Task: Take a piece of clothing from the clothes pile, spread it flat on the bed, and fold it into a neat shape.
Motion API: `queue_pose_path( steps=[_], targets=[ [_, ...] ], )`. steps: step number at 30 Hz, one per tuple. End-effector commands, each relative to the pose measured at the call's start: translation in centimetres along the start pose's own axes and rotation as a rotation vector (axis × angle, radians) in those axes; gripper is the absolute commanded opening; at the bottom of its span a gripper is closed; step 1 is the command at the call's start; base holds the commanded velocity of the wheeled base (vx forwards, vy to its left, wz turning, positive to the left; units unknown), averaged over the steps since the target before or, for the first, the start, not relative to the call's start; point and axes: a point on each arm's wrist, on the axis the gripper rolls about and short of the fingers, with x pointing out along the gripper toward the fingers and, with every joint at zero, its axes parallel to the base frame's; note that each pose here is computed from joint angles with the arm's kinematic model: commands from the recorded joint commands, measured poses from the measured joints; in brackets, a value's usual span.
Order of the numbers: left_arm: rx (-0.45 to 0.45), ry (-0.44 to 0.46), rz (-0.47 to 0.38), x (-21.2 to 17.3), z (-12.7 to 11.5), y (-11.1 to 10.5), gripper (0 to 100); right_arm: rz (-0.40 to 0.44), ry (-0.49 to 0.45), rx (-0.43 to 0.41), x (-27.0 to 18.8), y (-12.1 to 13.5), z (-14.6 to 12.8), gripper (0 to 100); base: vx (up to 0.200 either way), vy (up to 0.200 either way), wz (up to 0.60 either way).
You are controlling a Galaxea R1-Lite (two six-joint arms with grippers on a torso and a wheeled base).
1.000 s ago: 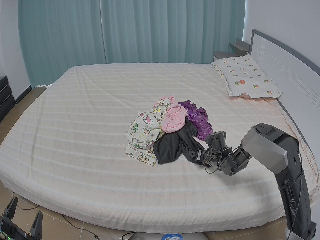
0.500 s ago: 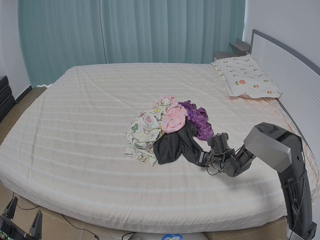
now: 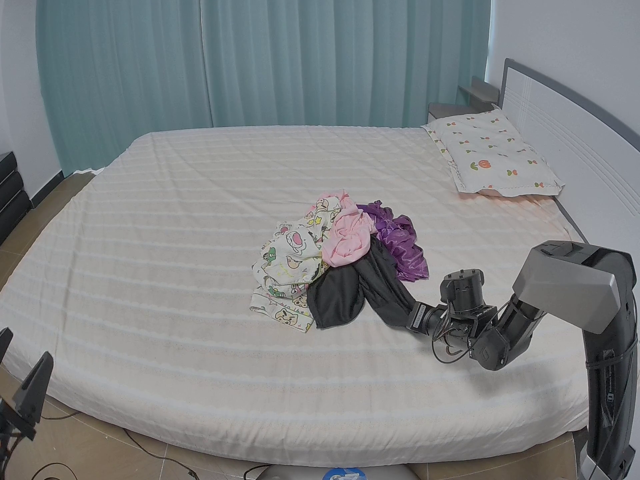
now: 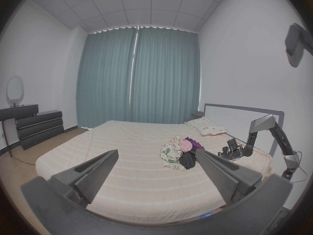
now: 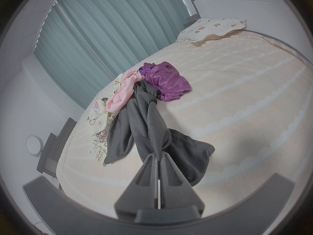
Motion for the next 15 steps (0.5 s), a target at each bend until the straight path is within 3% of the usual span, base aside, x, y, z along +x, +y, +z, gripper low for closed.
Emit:
queue_pose_path(
  steps=[1, 3, 5, 8, 15],
  targets=[
    [0.014, 0.366, -0.182, 12.7, -1.1, -3.1, 100, 0.043, -0.016, 0.037, -2.3, -0.3, 0.2, 0, 0.000, 0.000, 0.00],
    [0.008, 0.419, -0.192, 14.3, -2.1, -4.0, 100, 0.040, -0.010, 0.043, -3.0, -0.4, 0.1, 0, 0.000, 0.000, 0.00],
    [-0.116, 0.472, -0.214, 18.9, -4.1, -7.3, 100, 0.049, -0.022, 0.058, -4.4, -0.3, 0.1, 0, 0.000, 0.000, 0.00],
    [-0.231, 0.520, -0.150, 23.6, -6.5, -10.3, 100, 0.059, -0.042, 0.086, -5.6, -0.7, -0.1, 0, 0.000, 0.000, 0.00],
    [-0.269, 0.663, -0.060, 31.3, -12.9, -13.4, 100, 0.093, -0.106, 0.111, -6.9, -1.5, 0.0, 0, 0.000, 0.000, 0.00]
  ],
)
